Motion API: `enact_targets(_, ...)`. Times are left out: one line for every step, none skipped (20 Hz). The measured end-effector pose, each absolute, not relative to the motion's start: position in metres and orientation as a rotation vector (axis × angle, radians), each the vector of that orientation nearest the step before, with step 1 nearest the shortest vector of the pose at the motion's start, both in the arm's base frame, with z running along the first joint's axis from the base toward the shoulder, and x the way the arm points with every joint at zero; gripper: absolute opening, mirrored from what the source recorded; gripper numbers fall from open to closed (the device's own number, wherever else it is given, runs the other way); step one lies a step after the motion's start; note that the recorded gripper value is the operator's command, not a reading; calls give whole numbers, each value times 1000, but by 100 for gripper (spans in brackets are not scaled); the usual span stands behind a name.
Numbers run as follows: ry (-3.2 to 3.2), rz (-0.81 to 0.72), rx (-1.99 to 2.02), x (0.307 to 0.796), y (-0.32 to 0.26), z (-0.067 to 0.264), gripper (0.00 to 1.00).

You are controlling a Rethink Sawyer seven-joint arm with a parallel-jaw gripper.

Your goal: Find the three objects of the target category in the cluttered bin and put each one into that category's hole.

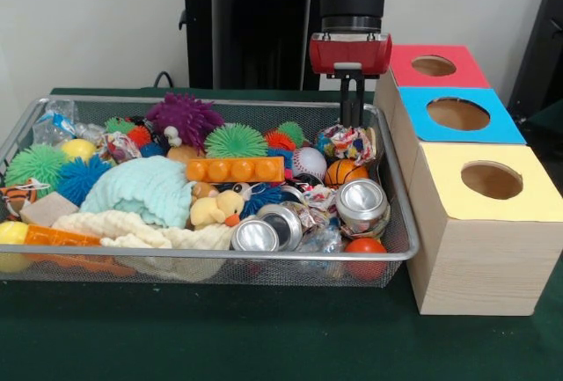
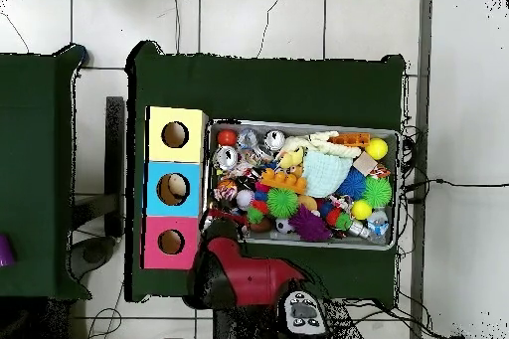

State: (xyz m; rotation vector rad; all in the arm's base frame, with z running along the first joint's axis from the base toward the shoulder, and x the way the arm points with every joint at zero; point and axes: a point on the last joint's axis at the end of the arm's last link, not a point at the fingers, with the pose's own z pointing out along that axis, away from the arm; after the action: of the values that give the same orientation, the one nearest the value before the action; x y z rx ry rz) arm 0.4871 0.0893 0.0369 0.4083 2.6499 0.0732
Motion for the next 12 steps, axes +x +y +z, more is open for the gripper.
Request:
enact_targets(2654,71,412,489,88,41,0)
enact_targets(2658,68,416,490,87,44,0)
enact_targets(2662,65,420,492,85,48,0)
enact_targets(2667,62,425,493,84,51,0)
enact_targets(2669,60,427,494,83,53,0)
enact_targets(2677,55,436,497,81,60,0)
enact_targets(2680,53,440,498,81,63,0)
enact_targets(2683,51,443,499,80,66,0)
enact_targets(2687,48,448,500,79,71,0)
enact_targets(2695,43,455,504,80,81,0)
enact_targets(2698,42,458,506,80,87,0)
enact_targets(2699,41,462,508,80,92,0)
